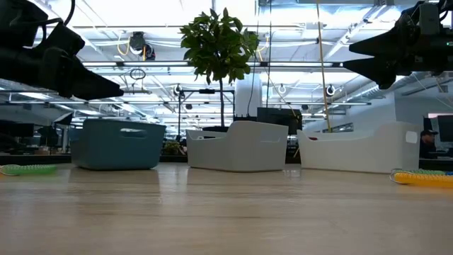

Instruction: Sort spring keychains

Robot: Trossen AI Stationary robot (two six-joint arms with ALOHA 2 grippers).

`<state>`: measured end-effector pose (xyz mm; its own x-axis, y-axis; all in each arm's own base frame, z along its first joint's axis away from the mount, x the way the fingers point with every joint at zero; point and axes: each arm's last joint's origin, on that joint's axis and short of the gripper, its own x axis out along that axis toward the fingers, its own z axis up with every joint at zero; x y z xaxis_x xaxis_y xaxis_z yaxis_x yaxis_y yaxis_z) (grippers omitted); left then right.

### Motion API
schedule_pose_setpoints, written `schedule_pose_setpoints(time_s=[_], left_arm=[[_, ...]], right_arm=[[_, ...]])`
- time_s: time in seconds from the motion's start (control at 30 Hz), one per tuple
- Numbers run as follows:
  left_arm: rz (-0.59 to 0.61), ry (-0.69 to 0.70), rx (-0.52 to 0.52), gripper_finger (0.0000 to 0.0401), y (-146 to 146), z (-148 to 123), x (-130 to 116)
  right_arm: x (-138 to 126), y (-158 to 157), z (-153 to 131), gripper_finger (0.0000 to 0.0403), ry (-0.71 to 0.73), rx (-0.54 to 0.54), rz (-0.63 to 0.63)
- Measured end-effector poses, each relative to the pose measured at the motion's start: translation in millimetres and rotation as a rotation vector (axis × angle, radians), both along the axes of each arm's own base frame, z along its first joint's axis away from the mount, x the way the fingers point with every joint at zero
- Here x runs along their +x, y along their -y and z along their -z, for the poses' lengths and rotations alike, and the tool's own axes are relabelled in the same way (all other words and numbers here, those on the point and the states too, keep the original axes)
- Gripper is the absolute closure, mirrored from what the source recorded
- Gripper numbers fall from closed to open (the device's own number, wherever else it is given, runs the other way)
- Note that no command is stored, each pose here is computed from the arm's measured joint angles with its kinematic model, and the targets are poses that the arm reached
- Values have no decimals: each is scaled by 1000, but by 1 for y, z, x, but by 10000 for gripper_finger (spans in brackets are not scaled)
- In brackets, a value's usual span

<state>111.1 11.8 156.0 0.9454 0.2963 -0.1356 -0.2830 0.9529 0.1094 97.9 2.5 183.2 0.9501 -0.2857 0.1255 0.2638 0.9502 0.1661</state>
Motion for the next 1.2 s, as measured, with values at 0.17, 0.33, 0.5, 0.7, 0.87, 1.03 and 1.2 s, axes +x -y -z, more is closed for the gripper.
schedule_pose_setpoints(time_s=[0.17, 0.33, 0.5, 0.7, 0.87, 1.03, 1.2], left_arm=[[0, 0, 0, 66, 0, 0, 0], [0, 0, 0, 66, 0, 0, 0], [0, 0, 0, 66, 0, 0, 0], [0, 0, 0, 66, 0, 0, 0], [0, 0, 0, 66, 0, 0, 0], [0, 0, 0, 66, 0, 0, 0], [0, 0, 0, 66, 0, 0, 0]], right_arm=[[0, 0, 0, 140, 0, 0, 0], [0, 0, 0, 140, 0, 0, 0], [0, 0, 0, 140, 0, 0, 0], [0, 0, 0, 140, 0, 0, 0], [0, 0, 0, 140, 0, 0, 0], [0, 0, 0, 140, 0, 0, 0], [0, 0, 0, 140, 12, 34, -4]])
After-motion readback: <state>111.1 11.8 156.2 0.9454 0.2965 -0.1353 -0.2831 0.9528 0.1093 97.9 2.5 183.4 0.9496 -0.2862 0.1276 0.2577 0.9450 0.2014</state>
